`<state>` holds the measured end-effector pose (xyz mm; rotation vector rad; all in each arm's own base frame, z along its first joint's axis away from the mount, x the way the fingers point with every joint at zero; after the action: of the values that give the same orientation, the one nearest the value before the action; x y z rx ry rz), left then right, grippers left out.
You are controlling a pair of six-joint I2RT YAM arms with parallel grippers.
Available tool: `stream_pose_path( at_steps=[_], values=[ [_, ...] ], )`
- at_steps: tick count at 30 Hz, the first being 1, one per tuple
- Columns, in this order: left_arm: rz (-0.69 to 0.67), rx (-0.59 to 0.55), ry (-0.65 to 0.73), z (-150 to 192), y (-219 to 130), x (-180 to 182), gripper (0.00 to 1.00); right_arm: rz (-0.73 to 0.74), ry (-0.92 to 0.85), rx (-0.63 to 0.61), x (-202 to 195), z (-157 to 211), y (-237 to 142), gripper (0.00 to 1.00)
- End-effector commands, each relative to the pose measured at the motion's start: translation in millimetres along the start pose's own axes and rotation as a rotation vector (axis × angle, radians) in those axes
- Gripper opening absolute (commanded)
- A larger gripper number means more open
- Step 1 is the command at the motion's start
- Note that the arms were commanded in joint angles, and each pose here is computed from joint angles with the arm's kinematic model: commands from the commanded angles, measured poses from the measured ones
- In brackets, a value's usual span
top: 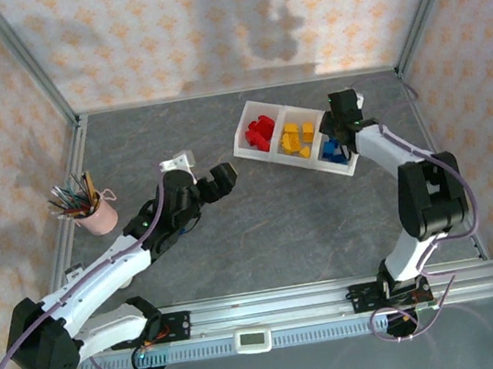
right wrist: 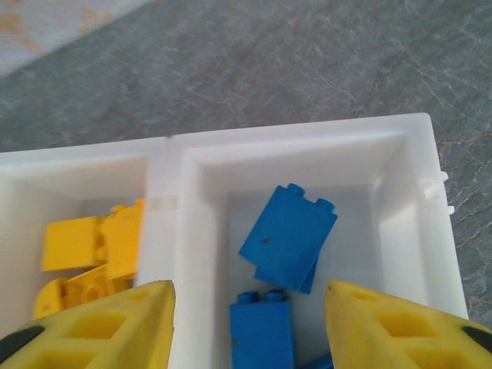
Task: Sort the legos into containers by color
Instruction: Place the lego in the container, then pick up the lego from the middle-left of the table.
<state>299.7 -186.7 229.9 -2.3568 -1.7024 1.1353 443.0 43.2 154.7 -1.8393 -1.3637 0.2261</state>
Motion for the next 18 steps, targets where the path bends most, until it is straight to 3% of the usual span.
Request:
stream_pose_path(
  at_steps=[1, 9, 18],
  values=[
    [-0.026, -0.069, 0.000, -14, -13, 6, 0.99, -0.077, -0.041, -0.002, 22, 5, -24, 0.54],
    [-0.101, -0.092, -0.021, -9, -38, 29, 0.99, -0.264, -0.174, 0.056, 92, 55, -63, 0.56],
    [-0.177, -0.132, -0.064, -4, -69, 55, 0.99, -0.497, -0.399, 0.164, 173, 147, -75, 0.63]
  ],
)
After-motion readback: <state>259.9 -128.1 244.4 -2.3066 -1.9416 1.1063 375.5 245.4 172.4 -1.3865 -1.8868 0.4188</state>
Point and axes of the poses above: each hand's point on the last joint's axis, 136 mm out from that joint toward the fingers, its own y axis out along the fingers, its own x axis along the line the jaws close on, z = x × y, the point moved 2 cm from there along -y, back along the fingers, and after that the axes turned 7 degrees about y, right-handed, at the moved point
